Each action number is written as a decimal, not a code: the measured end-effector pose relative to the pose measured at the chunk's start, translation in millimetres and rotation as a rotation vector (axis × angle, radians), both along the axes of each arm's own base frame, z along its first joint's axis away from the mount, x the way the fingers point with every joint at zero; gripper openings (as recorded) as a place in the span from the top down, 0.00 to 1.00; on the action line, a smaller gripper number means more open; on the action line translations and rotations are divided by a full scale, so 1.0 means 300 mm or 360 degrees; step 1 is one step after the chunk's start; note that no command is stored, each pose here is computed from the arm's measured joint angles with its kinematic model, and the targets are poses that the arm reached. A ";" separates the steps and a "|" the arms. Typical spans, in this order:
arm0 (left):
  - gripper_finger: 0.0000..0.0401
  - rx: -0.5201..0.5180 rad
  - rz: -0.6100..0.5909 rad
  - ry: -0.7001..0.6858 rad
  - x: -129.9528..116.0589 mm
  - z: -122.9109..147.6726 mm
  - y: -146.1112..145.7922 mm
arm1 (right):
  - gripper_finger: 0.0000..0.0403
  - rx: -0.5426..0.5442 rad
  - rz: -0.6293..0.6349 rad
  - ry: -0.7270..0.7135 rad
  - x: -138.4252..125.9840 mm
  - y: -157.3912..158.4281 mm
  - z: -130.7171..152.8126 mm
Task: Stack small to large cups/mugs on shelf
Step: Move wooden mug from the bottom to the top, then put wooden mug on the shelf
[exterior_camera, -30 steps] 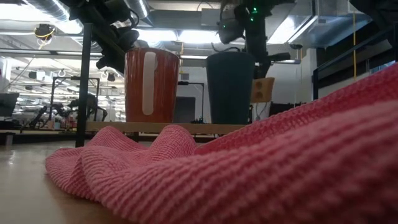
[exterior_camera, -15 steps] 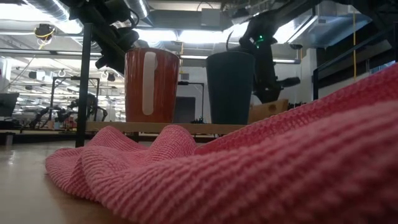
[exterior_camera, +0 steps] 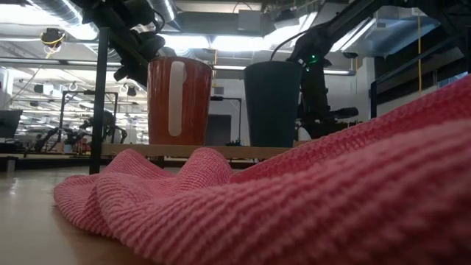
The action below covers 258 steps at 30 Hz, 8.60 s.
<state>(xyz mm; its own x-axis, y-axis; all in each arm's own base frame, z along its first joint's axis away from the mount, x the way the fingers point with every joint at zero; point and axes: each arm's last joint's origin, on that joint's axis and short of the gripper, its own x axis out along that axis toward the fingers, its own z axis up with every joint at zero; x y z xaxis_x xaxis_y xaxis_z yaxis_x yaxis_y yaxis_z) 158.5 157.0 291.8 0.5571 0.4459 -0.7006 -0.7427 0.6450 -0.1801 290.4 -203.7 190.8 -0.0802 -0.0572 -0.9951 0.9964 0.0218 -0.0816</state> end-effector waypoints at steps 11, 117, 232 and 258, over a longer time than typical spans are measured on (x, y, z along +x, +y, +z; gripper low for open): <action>0.78 0.0098 -0.0034 -0.0158 0.020 0.028 0.014 | 0.78 -0.0074 0.0022 0.0139 -0.024 -0.016 0.012; 0.79 -0.0618 -0.0604 -0.0411 0.923 -0.391 0.258 | 0.99 -0.0204 0.0491 -0.0868 -0.279 0.173 0.044; 0.79 -0.0132 -0.0695 -0.0222 0.813 -0.056 0.140 | 0.89 -0.0235 0.0783 -0.0612 -0.254 -0.058 -0.091; 0.78 -0.0022 -0.0634 -0.0168 0.780 -0.050 0.198 | 0.88 0.0015 0.0592 -0.0331 -0.086 0.122 0.267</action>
